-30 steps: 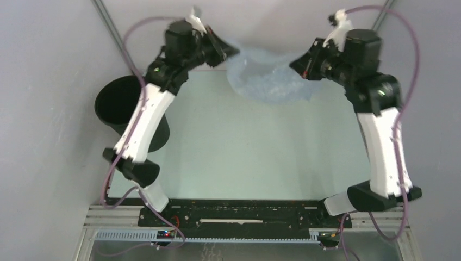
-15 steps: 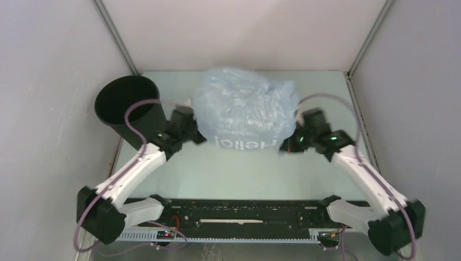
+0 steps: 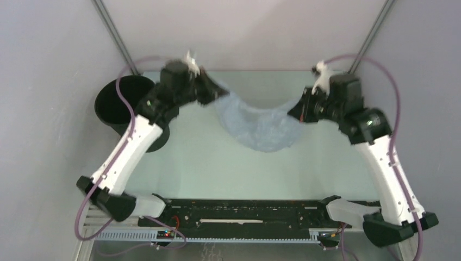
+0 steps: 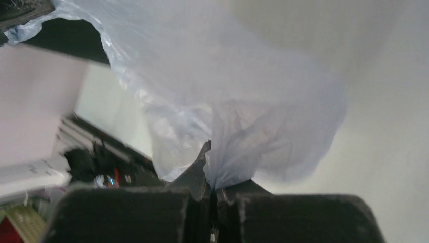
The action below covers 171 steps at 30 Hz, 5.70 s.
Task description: Put the trash bags into the trash bin
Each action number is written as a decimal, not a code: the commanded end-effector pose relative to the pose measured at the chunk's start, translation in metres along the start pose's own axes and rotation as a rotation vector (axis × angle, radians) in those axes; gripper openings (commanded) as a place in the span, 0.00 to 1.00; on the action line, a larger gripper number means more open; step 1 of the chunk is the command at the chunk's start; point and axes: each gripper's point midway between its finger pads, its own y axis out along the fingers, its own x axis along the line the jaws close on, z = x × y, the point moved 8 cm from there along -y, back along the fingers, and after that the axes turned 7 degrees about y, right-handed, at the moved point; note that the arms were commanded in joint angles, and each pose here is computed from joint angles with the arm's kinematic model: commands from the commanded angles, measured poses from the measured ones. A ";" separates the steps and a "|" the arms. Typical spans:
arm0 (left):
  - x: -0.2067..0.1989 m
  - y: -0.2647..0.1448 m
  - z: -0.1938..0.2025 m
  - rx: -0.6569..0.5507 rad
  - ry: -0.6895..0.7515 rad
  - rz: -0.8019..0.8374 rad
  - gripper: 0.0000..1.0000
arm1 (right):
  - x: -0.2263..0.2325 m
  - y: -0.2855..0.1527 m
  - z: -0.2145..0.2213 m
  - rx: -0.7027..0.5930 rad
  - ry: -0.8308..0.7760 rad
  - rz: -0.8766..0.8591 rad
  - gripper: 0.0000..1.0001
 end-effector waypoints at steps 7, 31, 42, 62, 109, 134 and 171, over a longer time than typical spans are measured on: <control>-0.105 -0.079 -0.090 -0.342 0.142 0.307 0.00 | 0.051 -0.080 -0.058 -0.299 -0.161 -0.148 0.00; 0.068 -0.022 0.070 -0.015 -0.162 -0.016 0.00 | -0.076 0.049 0.064 0.312 0.235 0.125 0.40; 0.045 -0.015 0.069 0.022 -0.346 0.209 0.00 | -0.085 0.024 0.066 0.096 0.348 0.230 0.91; 0.041 -0.007 0.066 0.080 -0.398 0.195 0.00 | -0.077 0.051 0.142 0.011 0.126 0.500 1.00; 0.046 0.004 0.046 0.126 -0.395 0.194 0.00 | -0.115 0.108 0.135 -0.213 0.008 0.253 0.42; 0.033 0.020 -0.024 0.037 -0.068 -0.009 0.00 | -0.012 0.022 -0.024 -0.166 0.198 -0.162 0.00; 0.041 0.002 0.058 0.125 -0.049 0.073 0.00 | -0.029 -0.026 0.083 -0.067 0.206 -0.156 0.00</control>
